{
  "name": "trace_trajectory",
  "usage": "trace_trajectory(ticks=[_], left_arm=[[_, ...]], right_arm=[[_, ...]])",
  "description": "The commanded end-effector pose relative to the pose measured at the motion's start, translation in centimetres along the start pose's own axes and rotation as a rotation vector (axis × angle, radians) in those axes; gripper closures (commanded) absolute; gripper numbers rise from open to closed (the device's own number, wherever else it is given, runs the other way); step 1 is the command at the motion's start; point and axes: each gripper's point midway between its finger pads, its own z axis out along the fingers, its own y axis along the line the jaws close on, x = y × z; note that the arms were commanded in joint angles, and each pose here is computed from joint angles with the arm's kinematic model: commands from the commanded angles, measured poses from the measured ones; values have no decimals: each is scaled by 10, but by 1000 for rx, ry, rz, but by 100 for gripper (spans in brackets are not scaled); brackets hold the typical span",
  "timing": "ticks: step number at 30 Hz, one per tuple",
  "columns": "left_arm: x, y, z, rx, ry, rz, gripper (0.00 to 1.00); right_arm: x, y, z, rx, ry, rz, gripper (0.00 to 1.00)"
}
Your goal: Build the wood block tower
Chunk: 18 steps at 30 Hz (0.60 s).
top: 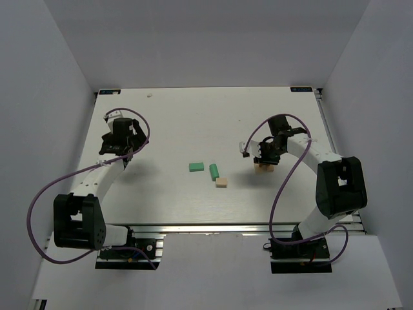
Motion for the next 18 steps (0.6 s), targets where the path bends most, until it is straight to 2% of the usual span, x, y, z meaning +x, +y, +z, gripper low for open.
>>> trace_trajectory(ticks=[1,10,14,18], left_arm=[[-19,-2,-4,-3,-44,-8,2],[-20,-3,-4,-2,-43,-8,2],[-20,-3,-3,-6,-42,-8,2],[-19,-3,-2,-5,-40,-9,2]], right_arm=[[2,2,-3,-18,2,-76,73],[4,11,-3,-48,9,-68,64],[3,10,-5,-44,6,-68,51],[2,9,-5,-43,3,-62,49]])
